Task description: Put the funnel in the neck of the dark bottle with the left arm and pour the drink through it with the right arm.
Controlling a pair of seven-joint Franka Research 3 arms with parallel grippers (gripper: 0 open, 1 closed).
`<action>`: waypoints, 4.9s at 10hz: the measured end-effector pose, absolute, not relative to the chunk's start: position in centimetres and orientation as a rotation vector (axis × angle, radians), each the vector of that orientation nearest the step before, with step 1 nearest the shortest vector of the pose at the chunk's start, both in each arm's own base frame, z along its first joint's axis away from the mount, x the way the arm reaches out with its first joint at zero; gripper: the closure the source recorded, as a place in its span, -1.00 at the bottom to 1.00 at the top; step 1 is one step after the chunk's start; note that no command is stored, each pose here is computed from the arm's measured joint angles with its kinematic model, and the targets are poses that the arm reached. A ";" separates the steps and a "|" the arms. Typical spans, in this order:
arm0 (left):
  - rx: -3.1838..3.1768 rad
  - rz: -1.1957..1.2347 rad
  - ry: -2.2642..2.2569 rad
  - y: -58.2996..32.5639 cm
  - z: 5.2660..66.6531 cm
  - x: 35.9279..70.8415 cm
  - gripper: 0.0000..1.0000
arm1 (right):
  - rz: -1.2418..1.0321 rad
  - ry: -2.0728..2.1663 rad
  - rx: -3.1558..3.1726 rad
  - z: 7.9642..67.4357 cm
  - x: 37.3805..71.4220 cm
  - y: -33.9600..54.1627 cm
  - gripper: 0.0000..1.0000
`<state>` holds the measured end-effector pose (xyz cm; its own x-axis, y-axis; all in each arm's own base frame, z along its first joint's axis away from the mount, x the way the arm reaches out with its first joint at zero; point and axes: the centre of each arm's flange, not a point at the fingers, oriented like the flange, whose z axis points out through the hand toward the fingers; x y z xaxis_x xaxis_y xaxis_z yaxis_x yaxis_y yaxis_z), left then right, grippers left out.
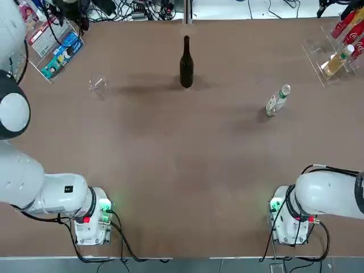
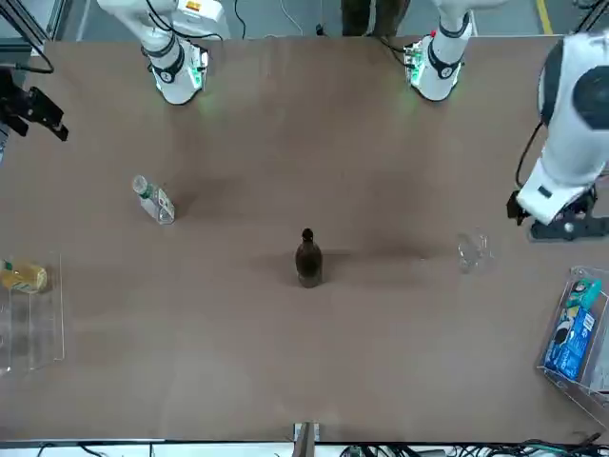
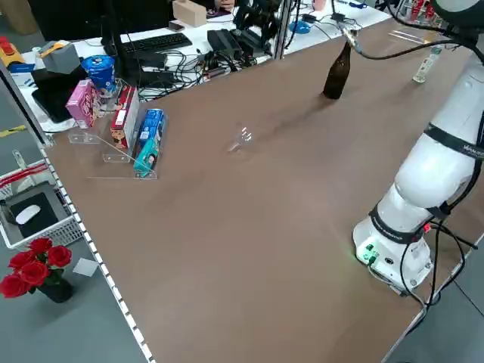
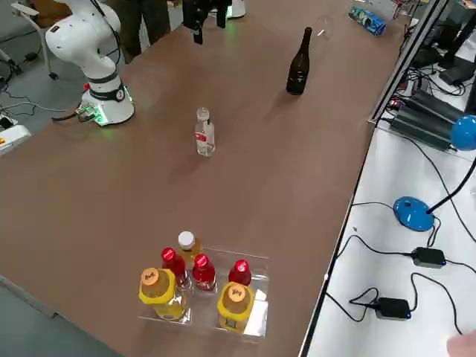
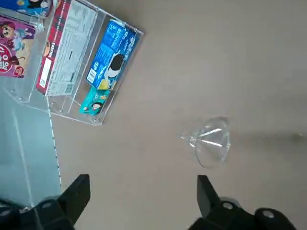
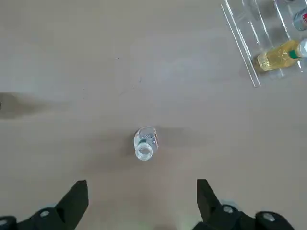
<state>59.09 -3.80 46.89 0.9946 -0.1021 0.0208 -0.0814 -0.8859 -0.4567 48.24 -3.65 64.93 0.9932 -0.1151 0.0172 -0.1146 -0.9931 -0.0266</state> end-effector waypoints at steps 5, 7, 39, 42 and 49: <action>-2.468 0.030 0.109 -9.5 29.5 59.0 -0.93 | -0.035 0.146 -3.105 64.4 47.7 -5.5 -1.00; -2.383 0.039 0.115 -8.8 24.3 58.5 -0.88 | -0.051 0.105 -3.098 63.5 47.7 -7.9 -1.00; -3.438 -0.314 -0.263 -37.1 58.8 53.7 0.93 | -0.898 -1.568 -1.518 25.0 46.9 -25.8 -1.00; -3.475 -0.299 -0.268 -38.3 57.6 54.0 0.93 | -0.958 -1.505 -1.451 19.5 46.2 -24.9 -1.00; -3.493 -0.267 -0.243 -39.5 54.9 54.9 0.93 | -1.019 -1.404 -1.407 14.5 45.9 -23.2 -1.00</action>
<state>54.90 -39.54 54.90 0.9796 0.1607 0.1209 0.1058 -0.9230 0.3699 45.88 -23.19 14.52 0.0256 0.2796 0.9598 0.9992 0.0227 -0.0332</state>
